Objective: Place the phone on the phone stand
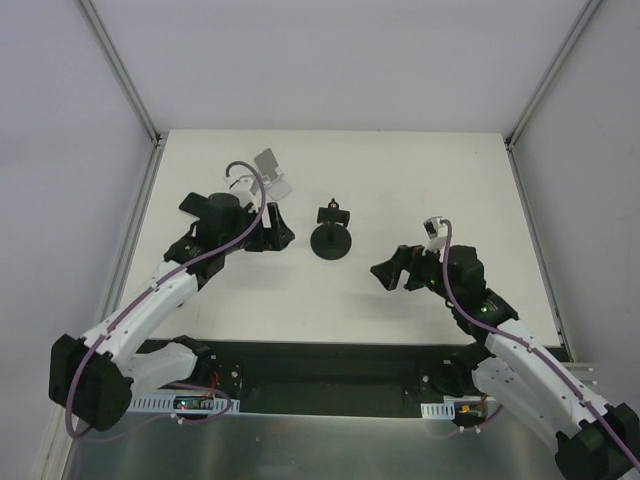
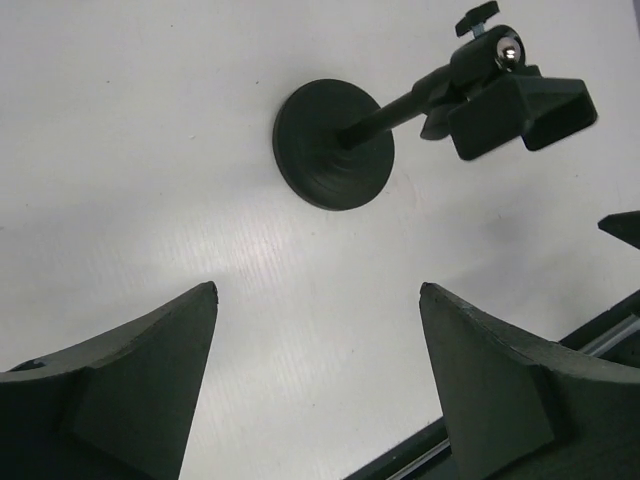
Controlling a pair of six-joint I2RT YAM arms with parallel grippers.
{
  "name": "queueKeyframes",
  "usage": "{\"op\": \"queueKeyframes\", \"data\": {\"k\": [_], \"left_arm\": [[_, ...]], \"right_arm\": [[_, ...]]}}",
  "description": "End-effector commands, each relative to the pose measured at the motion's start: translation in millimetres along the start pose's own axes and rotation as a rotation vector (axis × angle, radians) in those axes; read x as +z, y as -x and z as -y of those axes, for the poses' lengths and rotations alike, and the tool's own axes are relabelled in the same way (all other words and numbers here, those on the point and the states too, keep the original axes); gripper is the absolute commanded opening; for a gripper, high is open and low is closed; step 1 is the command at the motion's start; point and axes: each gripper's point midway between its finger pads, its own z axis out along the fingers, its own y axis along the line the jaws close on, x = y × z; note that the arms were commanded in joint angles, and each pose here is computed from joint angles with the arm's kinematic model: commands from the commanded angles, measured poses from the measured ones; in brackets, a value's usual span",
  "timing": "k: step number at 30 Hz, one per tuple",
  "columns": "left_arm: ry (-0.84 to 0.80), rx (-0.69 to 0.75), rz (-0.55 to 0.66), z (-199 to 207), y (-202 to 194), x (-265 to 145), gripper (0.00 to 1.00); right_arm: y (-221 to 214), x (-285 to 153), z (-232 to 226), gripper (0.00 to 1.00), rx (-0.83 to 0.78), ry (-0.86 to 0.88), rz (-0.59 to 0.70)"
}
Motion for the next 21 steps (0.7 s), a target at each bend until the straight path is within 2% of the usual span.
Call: {"op": "queueKeyframes", "data": {"k": [1,3,4,5,8,10,12,14,17,21], "left_arm": [[0.021,-0.048,0.067,-10,-1,-36,0.82],[0.045,-0.083,0.128,-17,7,-51,0.87],[0.063,-0.133,0.151,-21,10,-55,0.94],[0.100,-0.183,0.194,-33,17,-62,0.97],[0.207,-0.387,0.261,-67,33,-68,0.99],[0.189,-0.522,0.245,-75,39,-65,0.99],[0.215,-0.653,0.220,-98,52,-57,0.99],[0.208,-0.752,0.156,-108,61,-43,0.99],[0.216,-0.780,0.120,-127,81,-27,0.99],[0.321,-0.783,0.115,-157,84,-13,0.99]], "right_arm": [[10,-7,-10,1.00,-0.079,0.036,-0.006],[6,-10,-8,1.00,-0.079,0.020,-0.027],[6,-11,-7,0.97,-0.079,0.015,-0.028],[3,-12,-5,0.97,-0.076,0.006,-0.040],[4,-17,-5,0.97,-0.066,-0.005,-0.037],[5,-19,-5,0.97,-0.062,-0.010,-0.028],[7,-21,-6,0.97,-0.060,-0.010,-0.023],[10,-23,-7,0.96,-0.062,-0.014,-0.016],[12,-25,-7,0.96,-0.071,-0.024,-0.027],[16,-29,-3,0.96,-0.076,-0.058,-0.027]]}}
